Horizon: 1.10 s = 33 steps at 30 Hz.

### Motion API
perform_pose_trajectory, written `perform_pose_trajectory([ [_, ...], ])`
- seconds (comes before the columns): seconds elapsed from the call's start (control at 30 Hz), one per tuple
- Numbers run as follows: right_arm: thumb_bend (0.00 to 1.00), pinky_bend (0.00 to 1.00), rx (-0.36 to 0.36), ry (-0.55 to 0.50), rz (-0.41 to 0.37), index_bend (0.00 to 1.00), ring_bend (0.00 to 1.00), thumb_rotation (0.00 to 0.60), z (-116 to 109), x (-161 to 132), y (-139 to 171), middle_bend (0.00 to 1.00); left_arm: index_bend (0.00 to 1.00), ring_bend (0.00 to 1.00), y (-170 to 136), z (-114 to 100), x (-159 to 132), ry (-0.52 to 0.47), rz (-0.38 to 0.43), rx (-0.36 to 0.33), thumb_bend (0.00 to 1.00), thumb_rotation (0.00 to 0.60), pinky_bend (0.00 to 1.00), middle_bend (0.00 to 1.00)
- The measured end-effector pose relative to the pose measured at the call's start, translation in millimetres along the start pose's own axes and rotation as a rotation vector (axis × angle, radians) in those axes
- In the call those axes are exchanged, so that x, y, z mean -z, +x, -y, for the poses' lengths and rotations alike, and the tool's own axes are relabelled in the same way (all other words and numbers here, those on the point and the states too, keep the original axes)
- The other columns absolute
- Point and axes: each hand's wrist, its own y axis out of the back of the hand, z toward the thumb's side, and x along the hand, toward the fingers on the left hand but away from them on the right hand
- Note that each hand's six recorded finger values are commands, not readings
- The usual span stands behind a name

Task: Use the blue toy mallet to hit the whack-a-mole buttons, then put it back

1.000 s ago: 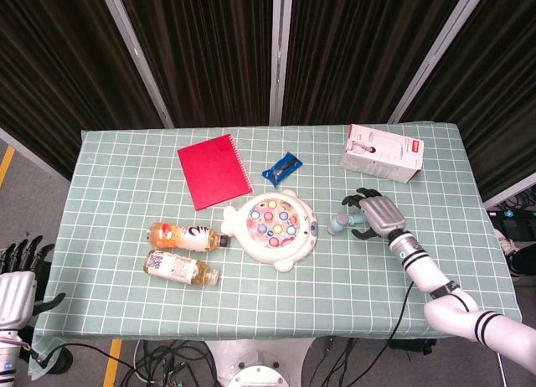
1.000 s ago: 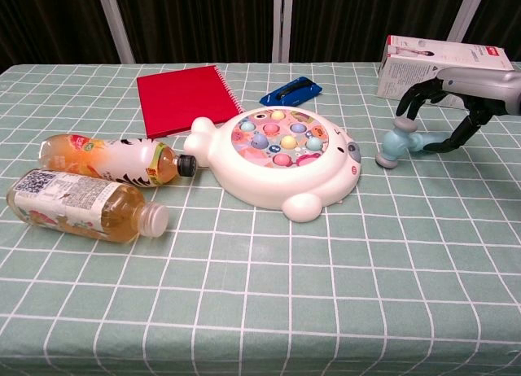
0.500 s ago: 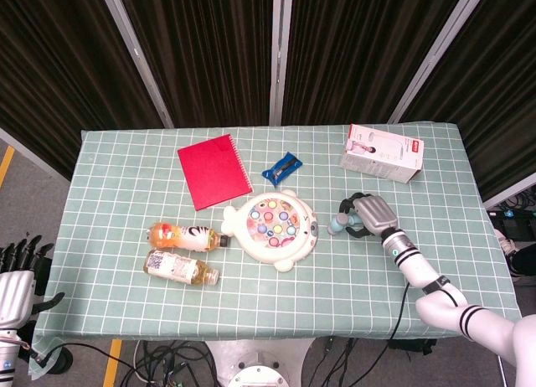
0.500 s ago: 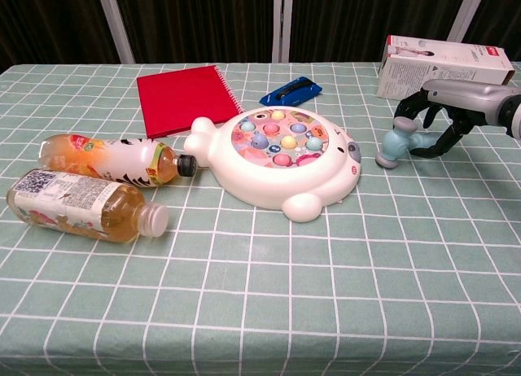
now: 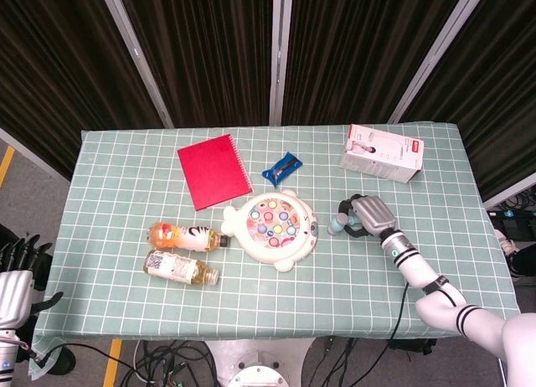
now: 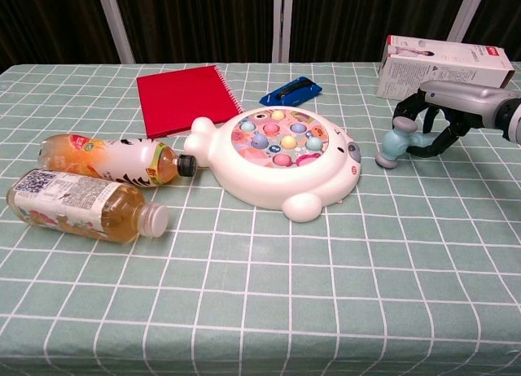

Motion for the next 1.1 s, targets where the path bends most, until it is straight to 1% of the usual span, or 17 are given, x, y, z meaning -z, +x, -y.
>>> perform_pose_trajectory([
  [0.53, 0.30, 0.44, 0.010, -0.013, -0.001, 0.53, 0.33, 0.600, 1, 3, 0, 0.50, 0.15, 0.00, -2, 1, 0, 0.002, -0.003, 0.005, 0.03, 0.600, 0.00, 0.06],
  [0.87, 0.40, 0.54, 0.045, -0.003, -0.016, 0.65, 0.42, 0.600, -7, 4, 4, 0.58, 0.15, 0.00, -3, 2, 1, 0.002, -0.006, 0.013, 0.03, 0.600, 0.00, 0.06],
  [1.1, 0.45, 0.60, 0.064, 0.032, -0.040, 0.71, 0.47, 0.600, -20, 1, 11, 0.62, 0.15, 0.00, -5, 1, 0, 0.002, -0.005, 0.011, 0.03, 0.600, 0.00, 0.06],
])
